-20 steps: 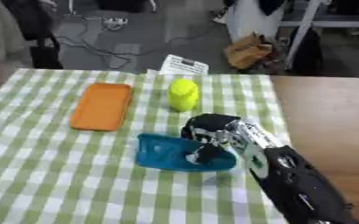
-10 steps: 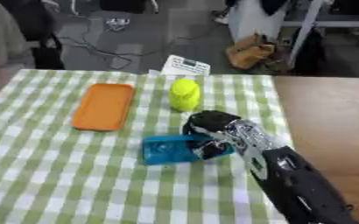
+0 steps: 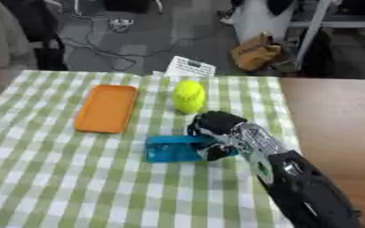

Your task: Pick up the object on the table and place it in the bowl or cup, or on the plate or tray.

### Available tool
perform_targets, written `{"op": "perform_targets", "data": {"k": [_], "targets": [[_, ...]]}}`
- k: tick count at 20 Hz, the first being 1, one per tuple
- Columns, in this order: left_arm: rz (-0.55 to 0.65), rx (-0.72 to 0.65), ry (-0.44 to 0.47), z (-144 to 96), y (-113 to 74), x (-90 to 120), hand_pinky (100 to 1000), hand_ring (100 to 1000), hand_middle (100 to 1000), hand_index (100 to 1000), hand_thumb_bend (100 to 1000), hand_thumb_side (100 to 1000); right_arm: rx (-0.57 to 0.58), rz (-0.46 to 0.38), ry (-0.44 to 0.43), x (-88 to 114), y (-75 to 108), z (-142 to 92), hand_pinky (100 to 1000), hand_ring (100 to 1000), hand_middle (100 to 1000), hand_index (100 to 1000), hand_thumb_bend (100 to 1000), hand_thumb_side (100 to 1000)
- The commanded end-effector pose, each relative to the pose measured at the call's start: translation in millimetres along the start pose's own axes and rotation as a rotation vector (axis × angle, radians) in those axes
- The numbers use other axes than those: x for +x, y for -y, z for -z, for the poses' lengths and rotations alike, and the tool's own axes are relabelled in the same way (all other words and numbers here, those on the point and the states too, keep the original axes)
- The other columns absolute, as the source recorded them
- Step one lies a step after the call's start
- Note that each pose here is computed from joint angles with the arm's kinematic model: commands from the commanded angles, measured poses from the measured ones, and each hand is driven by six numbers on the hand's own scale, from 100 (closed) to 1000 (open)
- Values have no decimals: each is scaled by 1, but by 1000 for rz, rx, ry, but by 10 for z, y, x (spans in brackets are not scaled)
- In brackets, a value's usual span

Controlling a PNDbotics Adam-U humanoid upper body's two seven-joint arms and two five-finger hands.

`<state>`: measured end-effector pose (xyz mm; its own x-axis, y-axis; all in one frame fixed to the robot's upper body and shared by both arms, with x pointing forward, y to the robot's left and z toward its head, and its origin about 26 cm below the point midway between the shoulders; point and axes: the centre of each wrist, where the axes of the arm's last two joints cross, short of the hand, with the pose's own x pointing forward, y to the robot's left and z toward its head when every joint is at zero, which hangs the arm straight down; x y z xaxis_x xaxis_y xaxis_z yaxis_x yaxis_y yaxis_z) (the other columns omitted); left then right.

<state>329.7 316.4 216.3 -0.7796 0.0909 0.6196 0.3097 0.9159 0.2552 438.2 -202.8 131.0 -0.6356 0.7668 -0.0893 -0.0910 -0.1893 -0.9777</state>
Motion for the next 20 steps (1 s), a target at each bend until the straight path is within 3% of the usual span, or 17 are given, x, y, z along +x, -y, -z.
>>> {"op": "perform_targets", "data": {"k": [1,8,20], "targets": [[15,-16,30,80,-18,74,686,693,732,815,196,861,-77,-53,-25,-72,242,-63,289,466,460,577,100,100],[-10,-37,47,153,36,69,686,696,734,815,198,855,-257,-137,-135,-134,499,-153,296,449,439,568,115,100],[-89,-86,161,435,222,248,686,716,744,818,213,804,-427,-232,-265,-247,659,-275,323,444,437,577,144,100]]}}
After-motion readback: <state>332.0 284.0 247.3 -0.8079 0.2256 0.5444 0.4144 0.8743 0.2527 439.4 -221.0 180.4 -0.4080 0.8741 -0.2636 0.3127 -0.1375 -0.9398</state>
